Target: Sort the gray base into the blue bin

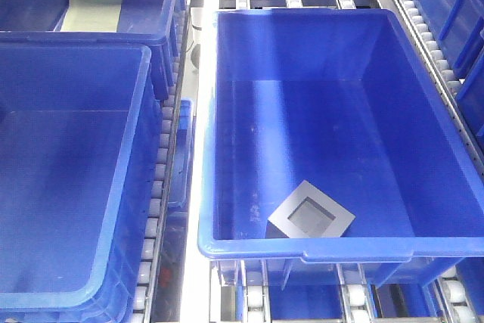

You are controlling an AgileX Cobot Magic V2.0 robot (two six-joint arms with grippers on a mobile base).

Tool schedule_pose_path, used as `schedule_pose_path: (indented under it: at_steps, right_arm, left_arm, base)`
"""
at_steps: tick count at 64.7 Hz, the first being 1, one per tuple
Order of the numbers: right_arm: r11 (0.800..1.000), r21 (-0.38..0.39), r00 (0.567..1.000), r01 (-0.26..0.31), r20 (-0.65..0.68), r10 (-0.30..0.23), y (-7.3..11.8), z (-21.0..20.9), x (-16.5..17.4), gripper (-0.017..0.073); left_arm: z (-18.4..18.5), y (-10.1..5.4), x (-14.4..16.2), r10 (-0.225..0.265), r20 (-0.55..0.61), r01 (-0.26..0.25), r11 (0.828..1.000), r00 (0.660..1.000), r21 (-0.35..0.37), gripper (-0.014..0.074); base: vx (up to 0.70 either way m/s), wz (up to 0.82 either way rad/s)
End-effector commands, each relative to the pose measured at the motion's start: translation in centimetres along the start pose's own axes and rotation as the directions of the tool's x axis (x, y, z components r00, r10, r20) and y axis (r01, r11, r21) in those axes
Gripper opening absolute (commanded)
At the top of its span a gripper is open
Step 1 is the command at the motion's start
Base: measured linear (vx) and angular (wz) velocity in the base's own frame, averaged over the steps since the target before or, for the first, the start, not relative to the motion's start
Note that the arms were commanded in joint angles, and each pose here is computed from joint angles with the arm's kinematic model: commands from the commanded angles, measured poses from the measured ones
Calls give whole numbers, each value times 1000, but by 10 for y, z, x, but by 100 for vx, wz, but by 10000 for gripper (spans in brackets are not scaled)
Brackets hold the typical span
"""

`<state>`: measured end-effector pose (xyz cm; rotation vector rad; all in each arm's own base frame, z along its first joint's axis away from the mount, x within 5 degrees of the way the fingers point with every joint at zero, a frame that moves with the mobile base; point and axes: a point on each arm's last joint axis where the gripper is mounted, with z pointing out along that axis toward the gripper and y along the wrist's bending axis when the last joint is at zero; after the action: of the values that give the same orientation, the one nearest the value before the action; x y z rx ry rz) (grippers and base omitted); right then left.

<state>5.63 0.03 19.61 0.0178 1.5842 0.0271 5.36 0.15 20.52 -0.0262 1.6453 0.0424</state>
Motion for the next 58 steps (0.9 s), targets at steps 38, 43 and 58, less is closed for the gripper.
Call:
schedule_pose_path:
  at_steps: [38,43,58]
  right_arm:
    - [1000,1,997,11,83,-11,0,-1,-7,-4]
    - [1000,1,997,11,83,-11,0,-1,-7,-4]
    - [1000,1,997,11,83,-11,0,-1,-7,-4]
  left_arm:
    - [3,1,9,-39,87,41,999,995,-15,-7]
    - [3,1,9,-39,87,41,999,995,-15,-7]
    - [3,1,9,-39,86,41,999,996,-15,-7]
  base:
    - [0,0]
    - [0,0]
    - [0,0]
